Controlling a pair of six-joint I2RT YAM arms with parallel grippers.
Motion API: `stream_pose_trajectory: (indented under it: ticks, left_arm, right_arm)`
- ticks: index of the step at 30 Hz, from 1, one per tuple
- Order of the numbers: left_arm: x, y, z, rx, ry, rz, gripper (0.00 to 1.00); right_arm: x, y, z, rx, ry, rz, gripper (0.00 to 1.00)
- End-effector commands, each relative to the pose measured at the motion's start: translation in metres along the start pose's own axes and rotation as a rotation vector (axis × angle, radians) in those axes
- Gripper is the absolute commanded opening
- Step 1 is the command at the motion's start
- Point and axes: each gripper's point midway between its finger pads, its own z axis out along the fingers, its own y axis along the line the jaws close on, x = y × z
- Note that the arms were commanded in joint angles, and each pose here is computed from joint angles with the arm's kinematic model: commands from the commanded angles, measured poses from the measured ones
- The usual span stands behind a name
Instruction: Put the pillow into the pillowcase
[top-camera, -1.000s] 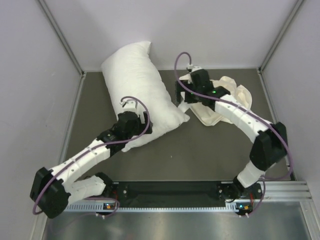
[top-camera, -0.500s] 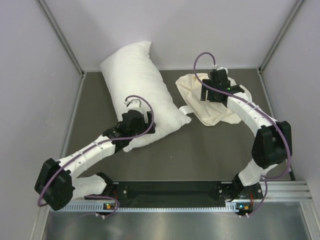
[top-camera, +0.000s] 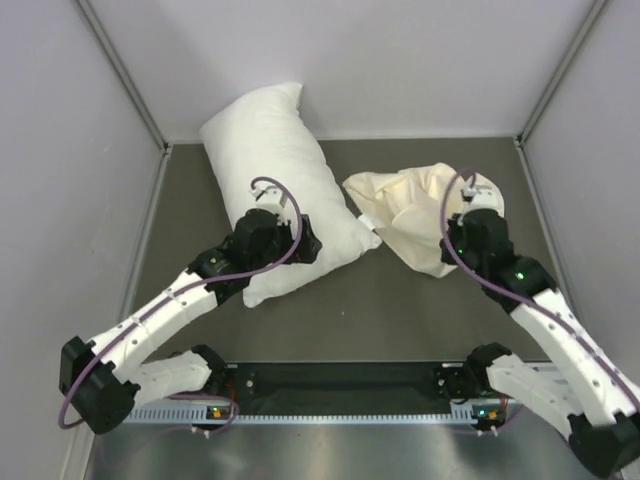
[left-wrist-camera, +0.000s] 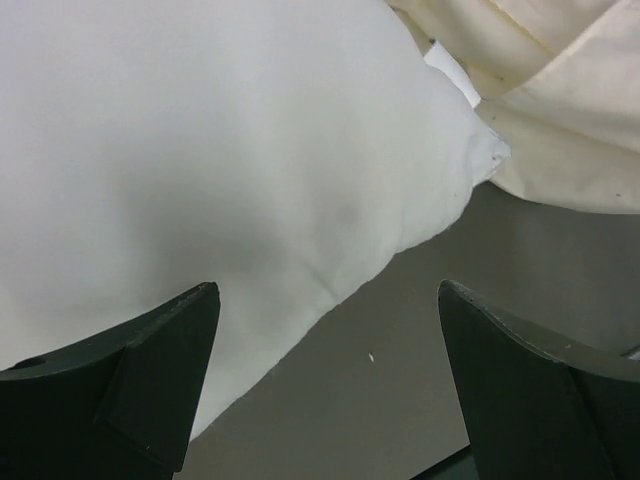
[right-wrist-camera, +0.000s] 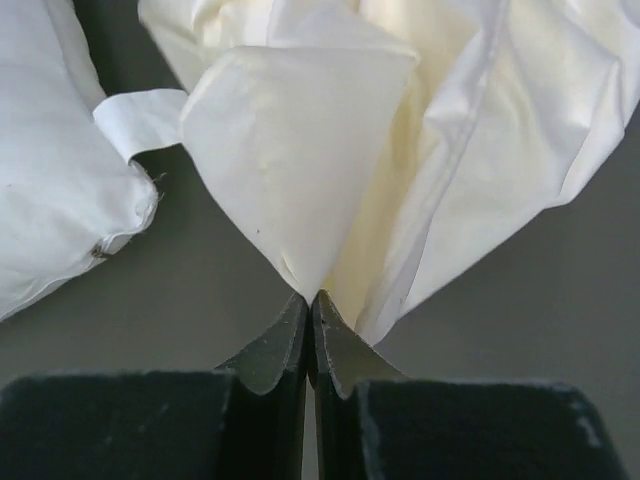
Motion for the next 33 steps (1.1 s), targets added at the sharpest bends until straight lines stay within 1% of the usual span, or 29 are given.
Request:
stream_pose_trajectory:
  ticks: [1,3,5,7,8,9,10,11,12,13,15,18,19,20,21,23,24,26,27,31,33]
  left_arm:
    - [0.002,-0.032,0.004,0.083,0.024,0.032,0.95]
    - [0.009,-0.053,0.006,0.130,0.035,0.069,0.95]
    - [0.009,-0.073,0.013,0.168,0.041,0.091,0.95]
    - [0.010,-0.088,0.020,0.195,0.059,0.100,0.95]
    - [0.009,-0.092,0.023,0.199,0.058,0.097,0.96]
    - [0.006,-0.094,0.029,0.190,0.058,0.096,0.96]
    - [0.005,-0.095,0.032,0.185,0.058,0.097,0.96]
    - [0.005,-0.094,0.035,0.173,0.062,0.099,0.97]
    - [0.005,-0.094,0.037,0.168,0.064,0.099,0.97]
    - [0.006,-0.094,0.042,0.160,0.071,0.101,0.97]
    - [0.009,-0.090,0.046,0.135,0.079,0.100,0.97]
    - [0.022,-0.083,0.052,0.118,0.112,0.113,0.97]
    - [0.025,-0.082,0.053,0.116,0.120,0.116,0.97]
    - [0.028,-0.081,0.053,0.116,0.125,0.117,0.97]
    - [0.033,-0.080,0.054,0.117,0.136,0.118,0.97]
    - [0.039,-0.077,0.055,0.113,0.150,0.114,0.97]
    - [0.046,-0.073,0.056,0.108,0.166,0.115,0.97]
    - [0.052,-0.073,0.054,0.122,0.171,0.110,0.96]
    - [0.059,-0.069,0.052,0.123,0.183,0.114,0.96]
    - [0.080,-0.069,0.045,0.149,0.219,0.115,0.95]
    - [0.090,-0.067,0.041,0.151,0.234,0.117,0.95]
  right_arm:
    - [0.030,-0.020,-0.036,0.019,0.007,0.100,0.03]
    - [0.024,-0.012,-0.057,-0.029,-0.054,0.110,0.01]
    - [0.008,-0.011,-0.078,-0.067,-0.124,0.179,0.01]
    - [0.008,-0.016,-0.083,-0.046,-0.126,0.187,0.02]
    - [0.006,-0.018,-0.085,-0.032,-0.125,0.190,0.04]
    - [0.008,-0.026,-0.082,0.021,-0.113,0.205,0.16]
    - [0.008,-0.033,-0.082,0.072,-0.120,0.240,0.26]
    - [0.008,-0.043,-0.082,0.132,-0.131,0.272,0.57]
    - [0.008,-0.047,-0.081,0.154,-0.138,0.276,0.97]
    - [0.001,-0.040,-0.079,0.113,-0.150,0.223,1.00]
    - [-0.005,-0.023,-0.081,0.031,-0.138,0.195,1.00]
    - [-0.020,-0.003,-0.078,-0.047,-0.125,0.136,1.00]
    - [-0.021,0.003,-0.069,-0.046,-0.100,0.102,1.00]
    - [-0.030,0.007,-0.066,-0.049,-0.112,0.102,1.00]
    - [-0.030,0.009,-0.051,-0.016,-0.083,0.082,0.98]
    - [-0.042,0.017,-0.038,-0.011,-0.090,0.053,0.97]
    - [-0.040,0.018,-0.021,0.024,-0.060,0.037,0.95]
    - [-0.042,0.024,-0.004,0.029,-0.046,0.000,0.90]
    - [-0.041,0.030,0.012,0.020,-0.021,-0.013,0.88]
    - [-0.034,0.040,0.053,-0.033,0.045,0.004,0.82]
    - [-0.023,0.043,0.072,-0.034,0.093,0.000,0.82]
